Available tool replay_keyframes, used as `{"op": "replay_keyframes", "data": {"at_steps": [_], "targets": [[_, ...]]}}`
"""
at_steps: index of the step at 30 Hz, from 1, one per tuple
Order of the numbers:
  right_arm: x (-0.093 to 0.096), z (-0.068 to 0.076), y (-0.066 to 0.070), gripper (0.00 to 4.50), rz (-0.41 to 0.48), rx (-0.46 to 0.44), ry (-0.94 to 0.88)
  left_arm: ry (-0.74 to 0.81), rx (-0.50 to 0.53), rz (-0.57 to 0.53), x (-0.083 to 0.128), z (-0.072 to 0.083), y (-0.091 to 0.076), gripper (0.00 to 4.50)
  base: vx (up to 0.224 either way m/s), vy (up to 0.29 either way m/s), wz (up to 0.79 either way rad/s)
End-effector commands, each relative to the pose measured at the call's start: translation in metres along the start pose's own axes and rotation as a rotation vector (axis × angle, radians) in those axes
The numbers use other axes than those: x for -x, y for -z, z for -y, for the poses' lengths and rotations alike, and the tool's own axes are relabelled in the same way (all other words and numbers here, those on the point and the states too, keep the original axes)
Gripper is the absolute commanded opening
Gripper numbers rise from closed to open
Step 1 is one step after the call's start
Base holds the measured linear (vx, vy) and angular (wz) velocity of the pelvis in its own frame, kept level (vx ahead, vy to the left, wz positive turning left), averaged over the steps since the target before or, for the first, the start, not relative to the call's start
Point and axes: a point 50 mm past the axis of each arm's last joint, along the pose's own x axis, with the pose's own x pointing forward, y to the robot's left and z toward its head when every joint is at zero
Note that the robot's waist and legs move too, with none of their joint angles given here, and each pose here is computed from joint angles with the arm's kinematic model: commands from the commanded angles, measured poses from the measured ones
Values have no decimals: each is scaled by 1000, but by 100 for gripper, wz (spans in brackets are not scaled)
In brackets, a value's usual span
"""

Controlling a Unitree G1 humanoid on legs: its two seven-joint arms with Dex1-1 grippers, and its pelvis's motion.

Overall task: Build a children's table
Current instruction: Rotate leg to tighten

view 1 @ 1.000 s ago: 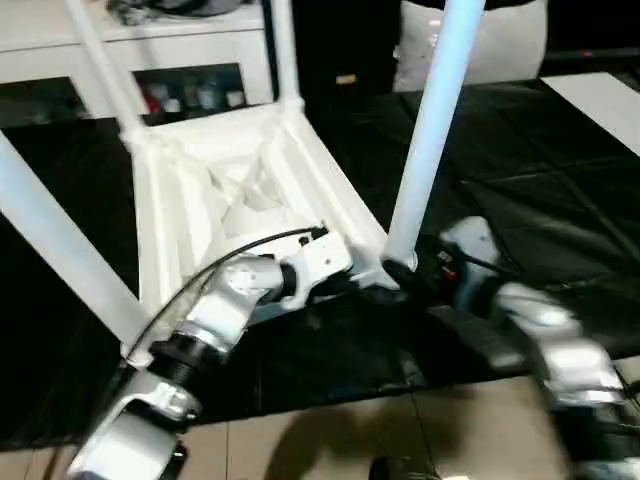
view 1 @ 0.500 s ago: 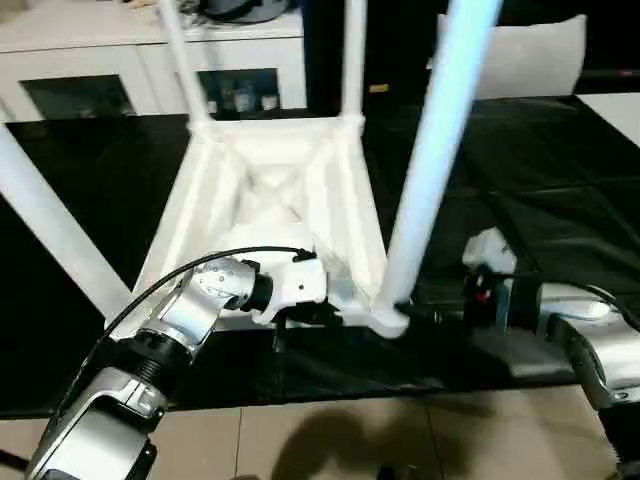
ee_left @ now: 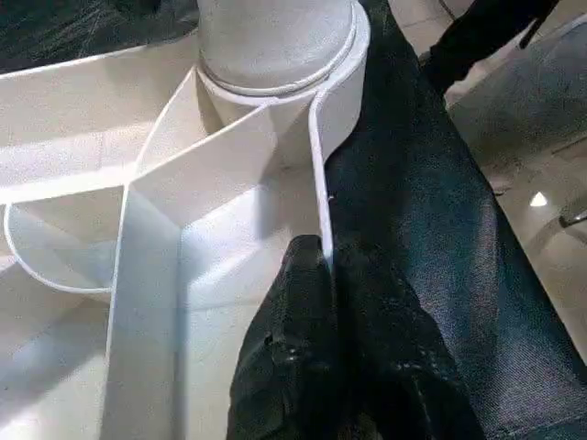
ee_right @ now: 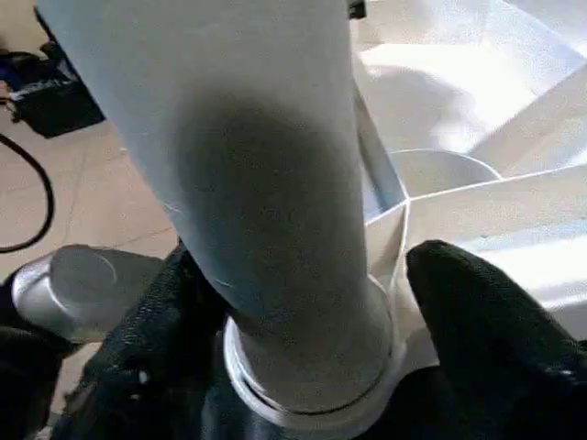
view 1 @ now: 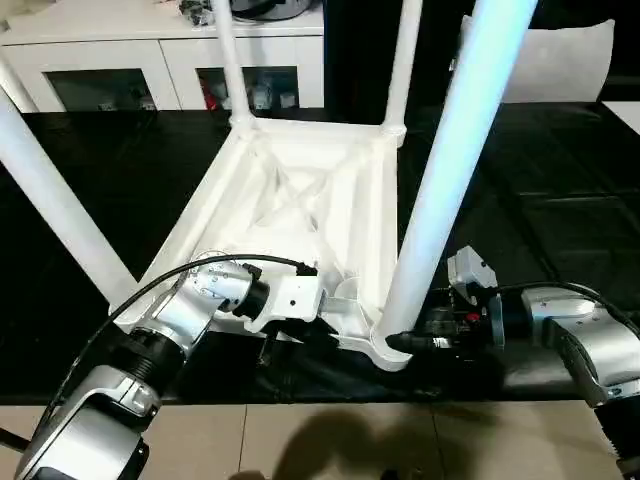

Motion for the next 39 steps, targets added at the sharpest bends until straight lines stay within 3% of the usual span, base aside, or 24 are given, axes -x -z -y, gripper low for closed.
{"op": "replay_keyframes", "data": {"at_steps": [1,8,14,17,23,30,33,36,39], "targets": [[-2,3,-8,302,11,15,-13,117,-56,-28,-10,4,-4,0,0,0,0],[-6,4,-9,234,20,6,-38,118,-54,-34,-9,5,-2,0,0,0,0],[-12,-2,-4,210,56,-43,2,60,36,0,-10,6,-1,0,0,0,0],[-24,3,1,209,57,-71,190,-34,124,40,-17,3,-6,0,0,0,0],[-47,17,0,204,90,-189,515,-204,204,82,-32,-8,-20,0,-17,3,-3],[-74,36,-14,203,118,-248,817,-391,251,89,-43,-25,-37,0,0,0,0],[-80,38,-18,269,156,-259,831,-434,266,101,-45,-29,-41,0,0,0,0],[-77,36,-19,279,149,-209,835,-469,274,83,-42,-30,-38,0,0,0,0],[-73,33,-18,317,166,-179,826,-478,264,62,-38,-29,-33,0,0,0,0]]}}
